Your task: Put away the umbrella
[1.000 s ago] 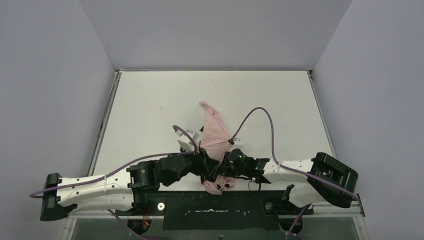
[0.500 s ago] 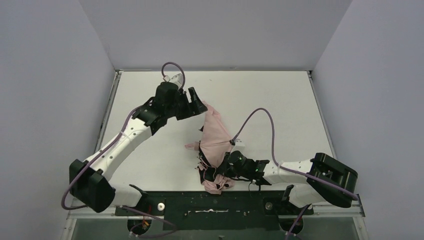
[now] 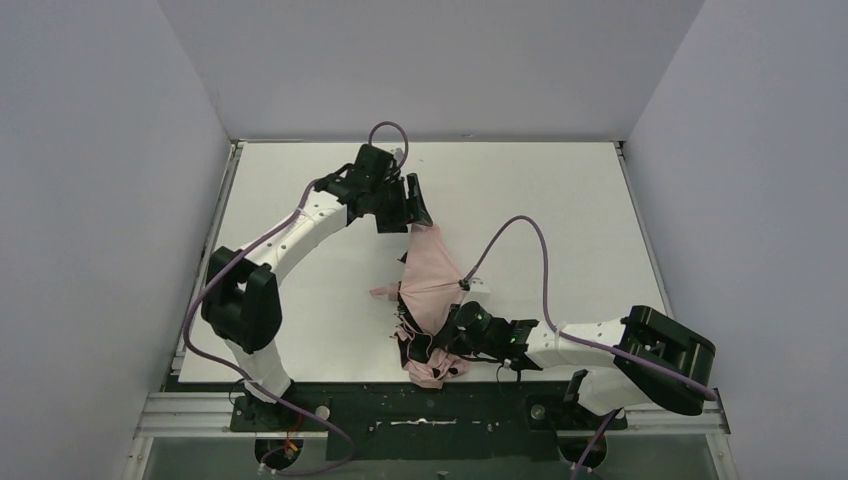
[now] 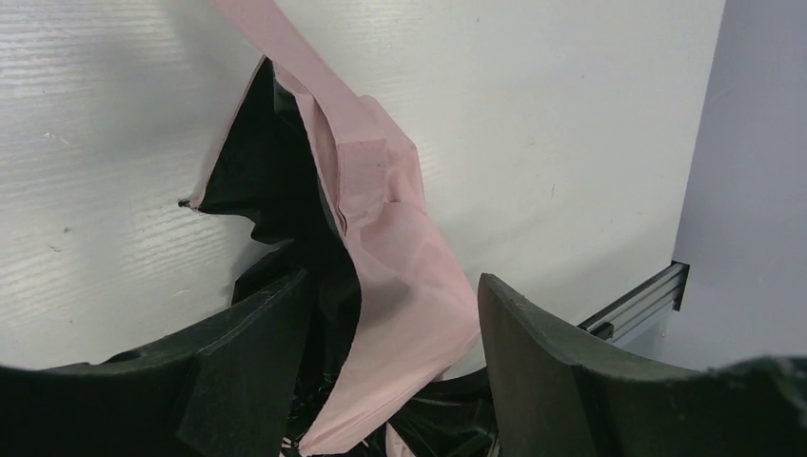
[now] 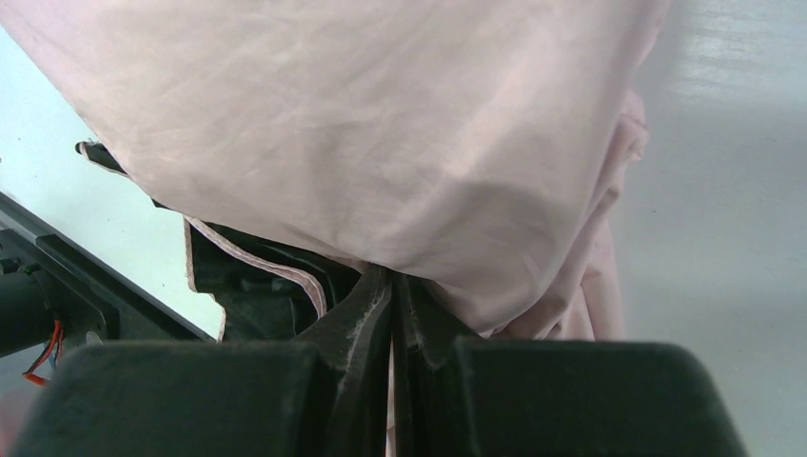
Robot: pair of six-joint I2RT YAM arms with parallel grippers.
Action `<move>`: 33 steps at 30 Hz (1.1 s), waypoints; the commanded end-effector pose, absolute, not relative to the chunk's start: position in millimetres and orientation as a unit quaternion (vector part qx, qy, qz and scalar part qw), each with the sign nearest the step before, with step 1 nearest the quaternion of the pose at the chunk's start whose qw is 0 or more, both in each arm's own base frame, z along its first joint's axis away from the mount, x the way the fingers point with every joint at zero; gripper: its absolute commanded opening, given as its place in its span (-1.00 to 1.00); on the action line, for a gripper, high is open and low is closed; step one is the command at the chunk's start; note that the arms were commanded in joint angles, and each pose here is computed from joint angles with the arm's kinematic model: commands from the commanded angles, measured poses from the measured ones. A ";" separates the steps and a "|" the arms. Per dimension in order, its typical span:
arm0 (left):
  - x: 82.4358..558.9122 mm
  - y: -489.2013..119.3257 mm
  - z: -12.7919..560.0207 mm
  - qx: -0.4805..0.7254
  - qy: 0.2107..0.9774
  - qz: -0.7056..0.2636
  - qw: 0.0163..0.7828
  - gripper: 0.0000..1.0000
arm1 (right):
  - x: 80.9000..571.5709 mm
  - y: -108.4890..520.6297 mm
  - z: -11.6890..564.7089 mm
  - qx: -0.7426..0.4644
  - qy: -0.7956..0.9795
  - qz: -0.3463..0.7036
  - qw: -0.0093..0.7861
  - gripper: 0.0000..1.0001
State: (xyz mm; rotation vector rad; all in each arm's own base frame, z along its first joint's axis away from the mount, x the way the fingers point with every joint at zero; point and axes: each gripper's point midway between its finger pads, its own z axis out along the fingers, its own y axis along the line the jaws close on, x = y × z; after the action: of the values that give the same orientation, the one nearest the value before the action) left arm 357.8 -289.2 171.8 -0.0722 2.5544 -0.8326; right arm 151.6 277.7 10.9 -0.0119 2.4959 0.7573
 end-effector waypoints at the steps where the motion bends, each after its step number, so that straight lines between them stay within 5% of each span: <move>1: 366.7 -292.6 177.8 -0.005 0.928 -0.300 0.223 0.19 | 137.1 215.8 -34.8 -0.024 0.960 0.141 0.240 -1.00; 17: 374.5 -308.7 196.2 0.025 0.915 -0.333 0.226 -0.99 | 141.0 220.1 -37.0 -0.013 0.959 0.143 0.243 -1.00; 25: 374.2 -311.1 263.2 0.067 0.888 -0.357 0.284 -1.00 | 164.7 236.0 -34.0 -0.003 0.954 0.144 0.262 -1.00; 33: 318.4 -320.0 313.3 0.107 0.850 -0.387 0.342 -1.00 | 207.8 255.6 -29.7 0.040 0.942 0.191 0.272 -1.00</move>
State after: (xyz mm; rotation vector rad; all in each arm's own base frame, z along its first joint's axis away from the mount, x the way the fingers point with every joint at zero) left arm 347.9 -313.2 237.0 0.1805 2.4695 -0.9212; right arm 209.2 294.6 11.9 0.1262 2.4254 0.7371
